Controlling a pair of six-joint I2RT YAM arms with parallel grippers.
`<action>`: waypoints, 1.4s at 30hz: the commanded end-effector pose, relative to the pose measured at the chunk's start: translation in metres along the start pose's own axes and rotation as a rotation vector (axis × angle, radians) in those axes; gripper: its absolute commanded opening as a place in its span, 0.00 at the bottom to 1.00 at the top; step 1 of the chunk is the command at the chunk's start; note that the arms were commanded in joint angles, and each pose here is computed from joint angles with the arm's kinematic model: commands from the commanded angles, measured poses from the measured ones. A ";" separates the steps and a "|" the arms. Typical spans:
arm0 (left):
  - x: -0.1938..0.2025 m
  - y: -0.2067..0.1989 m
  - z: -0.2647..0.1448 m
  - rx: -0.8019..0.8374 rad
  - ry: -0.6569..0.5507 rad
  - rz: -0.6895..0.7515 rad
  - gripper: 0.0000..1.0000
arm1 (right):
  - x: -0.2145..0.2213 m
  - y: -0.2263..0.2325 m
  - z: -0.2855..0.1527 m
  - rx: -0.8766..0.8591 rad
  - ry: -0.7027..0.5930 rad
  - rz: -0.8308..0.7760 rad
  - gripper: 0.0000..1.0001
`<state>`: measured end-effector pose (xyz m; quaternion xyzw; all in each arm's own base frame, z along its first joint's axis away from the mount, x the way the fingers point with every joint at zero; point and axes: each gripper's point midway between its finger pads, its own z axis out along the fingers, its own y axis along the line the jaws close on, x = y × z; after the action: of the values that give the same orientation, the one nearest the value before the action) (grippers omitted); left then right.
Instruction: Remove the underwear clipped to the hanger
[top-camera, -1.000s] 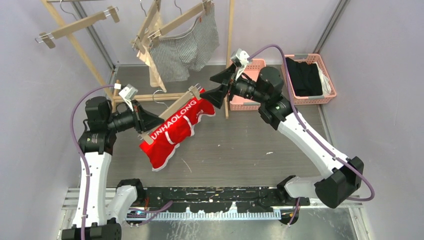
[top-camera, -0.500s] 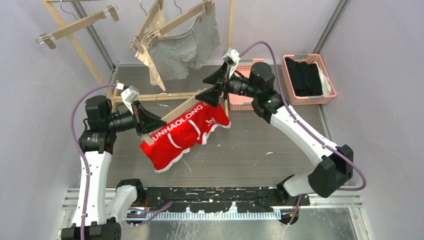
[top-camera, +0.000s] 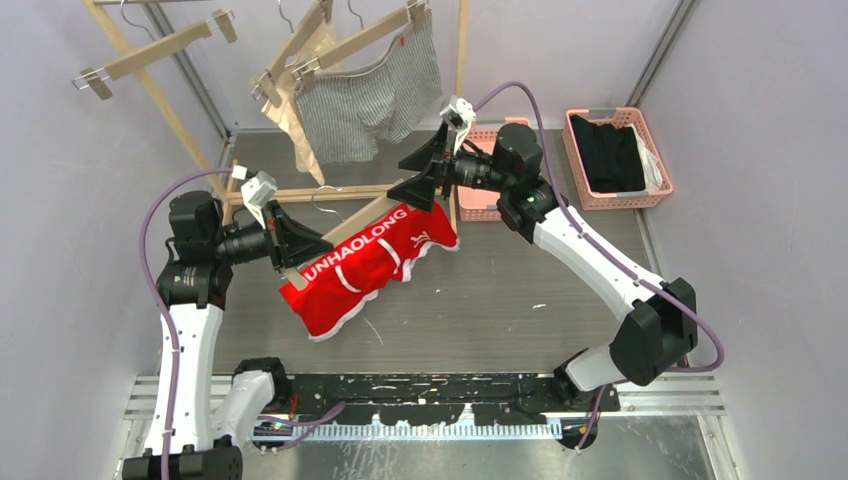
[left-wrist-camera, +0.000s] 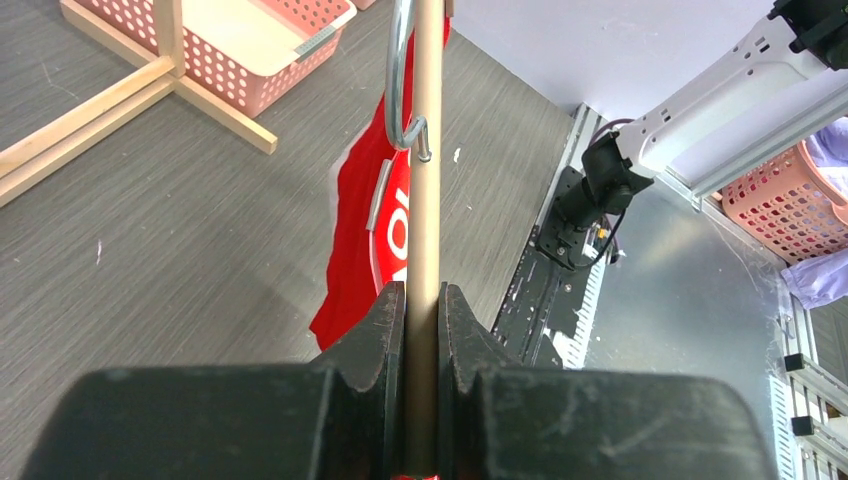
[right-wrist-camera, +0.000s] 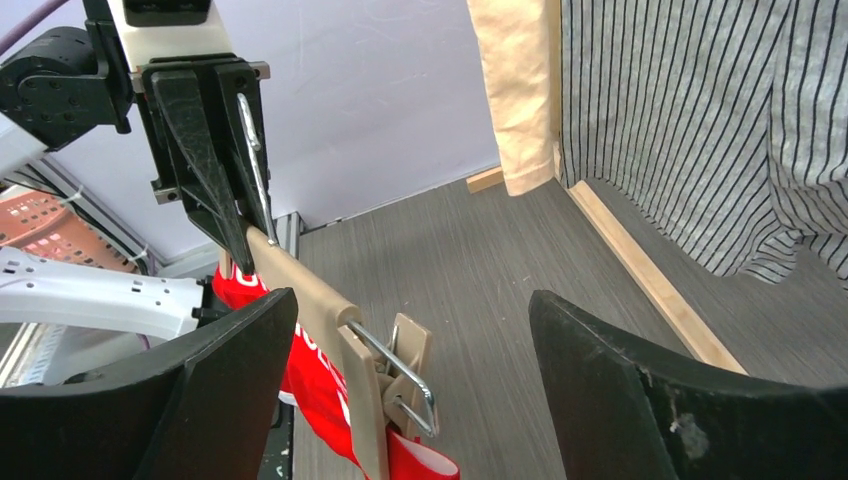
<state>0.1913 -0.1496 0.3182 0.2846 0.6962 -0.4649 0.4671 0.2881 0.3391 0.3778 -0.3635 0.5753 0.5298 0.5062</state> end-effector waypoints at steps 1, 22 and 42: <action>-0.022 -0.009 -0.001 0.036 -0.037 0.115 0.00 | -0.018 0.008 0.002 -0.042 -0.043 -0.041 0.91; -0.039 0.017 0.009 0.004 -0.078 0.087 0.00 | -0.012 0.006 0.003 -0.050 -0.034 -0.016 0.38; -0.085 0.011 0.014 -0.013 -0.132 0.109 0.00 | -0.048 0.016 -0.046 0.088 -0.515 -0.005 0.83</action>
<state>0.2341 -0.1526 0.3678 0.2784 0.6676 -0.4633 0.5119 0.2956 0.3037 0.3612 -0.2125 0.5548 0.5342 0.6014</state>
